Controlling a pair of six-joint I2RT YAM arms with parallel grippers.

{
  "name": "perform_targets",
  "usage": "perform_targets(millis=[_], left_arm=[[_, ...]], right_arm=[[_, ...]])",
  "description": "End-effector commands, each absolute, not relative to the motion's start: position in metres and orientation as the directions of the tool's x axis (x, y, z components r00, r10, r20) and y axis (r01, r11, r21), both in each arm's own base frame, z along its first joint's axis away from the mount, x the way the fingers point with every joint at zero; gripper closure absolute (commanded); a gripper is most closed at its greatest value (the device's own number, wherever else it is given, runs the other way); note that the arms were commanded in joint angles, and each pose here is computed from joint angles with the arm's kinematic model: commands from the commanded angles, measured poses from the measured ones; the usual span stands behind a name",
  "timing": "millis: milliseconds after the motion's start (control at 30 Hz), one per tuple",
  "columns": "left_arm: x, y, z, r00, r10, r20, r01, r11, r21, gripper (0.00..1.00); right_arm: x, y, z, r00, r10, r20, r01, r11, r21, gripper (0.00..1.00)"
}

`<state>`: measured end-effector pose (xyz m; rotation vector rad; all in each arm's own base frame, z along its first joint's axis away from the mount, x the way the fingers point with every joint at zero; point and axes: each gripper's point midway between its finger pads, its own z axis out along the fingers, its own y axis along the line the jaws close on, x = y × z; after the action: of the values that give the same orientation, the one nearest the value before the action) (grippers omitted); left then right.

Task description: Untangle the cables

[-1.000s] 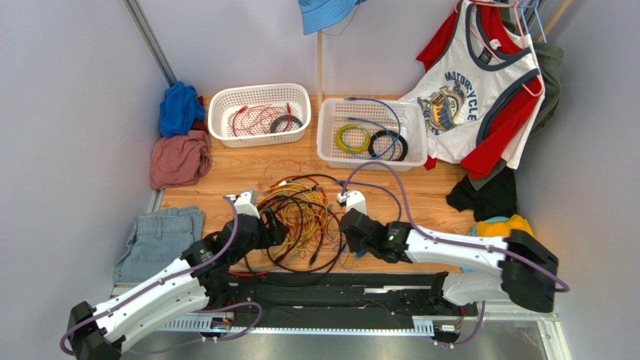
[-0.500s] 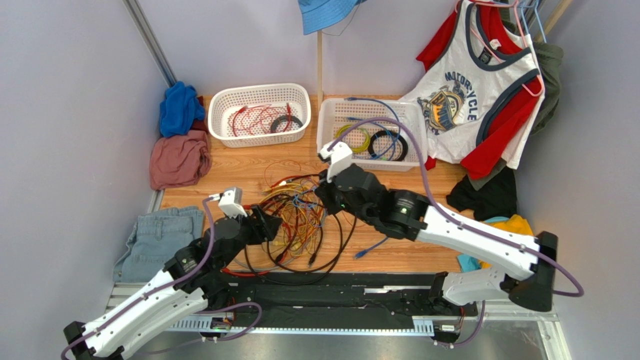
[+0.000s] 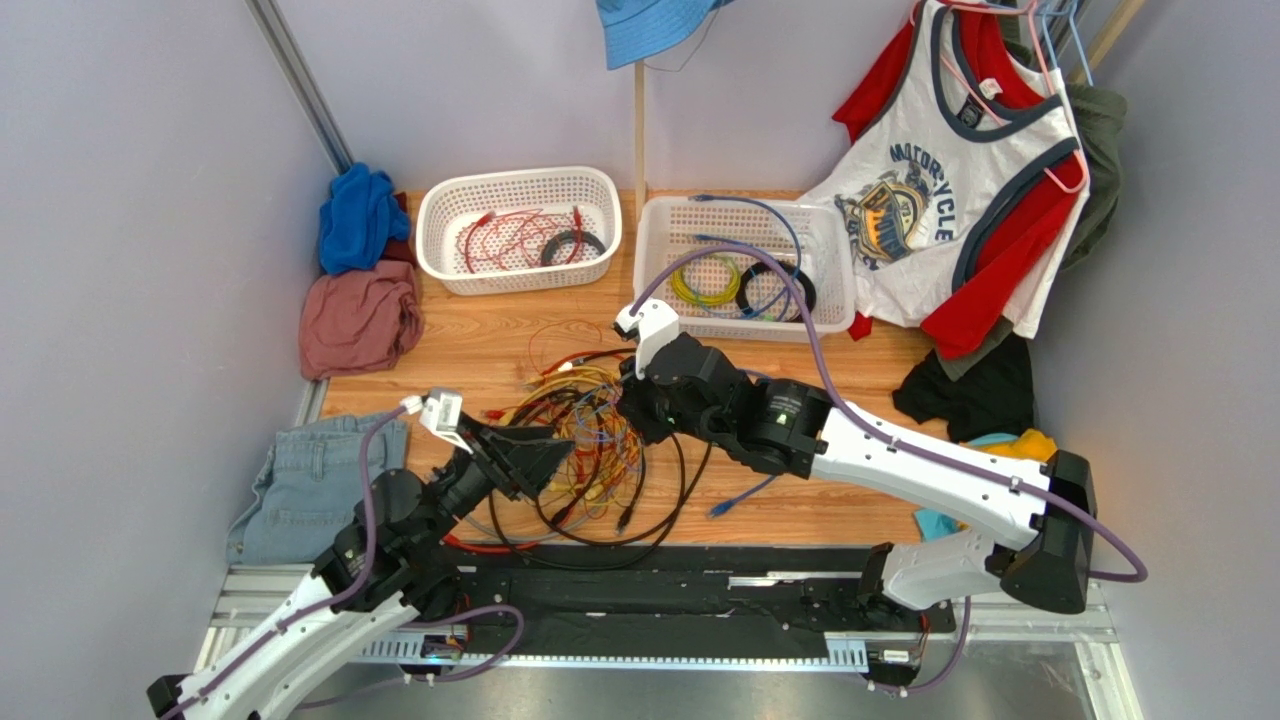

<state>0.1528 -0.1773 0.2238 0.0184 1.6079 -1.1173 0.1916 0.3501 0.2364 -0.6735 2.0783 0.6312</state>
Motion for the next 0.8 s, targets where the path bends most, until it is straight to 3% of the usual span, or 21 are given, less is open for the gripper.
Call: perform_targets(millis=[0,400,500,533,600,633,667,767], left_arm=[[0.149,-0.203,0.233,-0.409,-0.468,-0.784,0.617,0.491,-0.615,0.30],[0.164,-0.211,0.241,-0.379,-0.509,-0.773,0.612,0.488,-0.622,0.30],[0.166,-0.217,0.246,-0.373,-0.513,-0.773,0.630,0.472,-0.617,0.51],[0.168,-0.220,0.242,-0.387,-0.499,-0.775,0.623,0.478,-0.619,0.67],[0.169,-0.224,0.245,-0.392,-0.483,-0.783,0.627,0.482,-0.612,0.81],[0.171,-0.227,0.243,-0.404,-0.464,-0.788,0.621,0.493,-0.609,0.94],[0.172,-0.227,0.243,-0.407,-0.459,-0.790,0.617,0.500,-0.608,1.00],[0.173,-0.228,0.241,-0.412,-0.448,-0.794,0.611,0.510,-0.605,1.00]], right_arm=[[0.180,0.354,0.268,-0.494,-0.133,-0.859,-0.681,0.674,0.287,1.00],[0.168,0.350,0.268,-0.513,-0.118,-0.850,-0.691,0.645,0.327,1.00],[0.167,0.348,0.264,-0.516,-0.118,-0.848,-0.688,0.647,0.329,1.00],[0.167,0.347,0.264,-0.518,-0.116,-0.848,-0.687,0.647,0.331,1.00],[0.167,0.342,0.263,-0.516,-0.111,-0.849,-0.680,0.656,0.328,1.00],[0.167,0.339,0.263,-0.515,-0.108,-0.850,-0.678,0.659,0.327,1.00],[0.166,0.336,0.266,-0.509,-0.096,-0.855,-0.675,0.660,0.329,1.00],[0.166,0.328,0.265,-0.506,-0.086,-0.858,-0.666,0.672,0.325,1.00]])
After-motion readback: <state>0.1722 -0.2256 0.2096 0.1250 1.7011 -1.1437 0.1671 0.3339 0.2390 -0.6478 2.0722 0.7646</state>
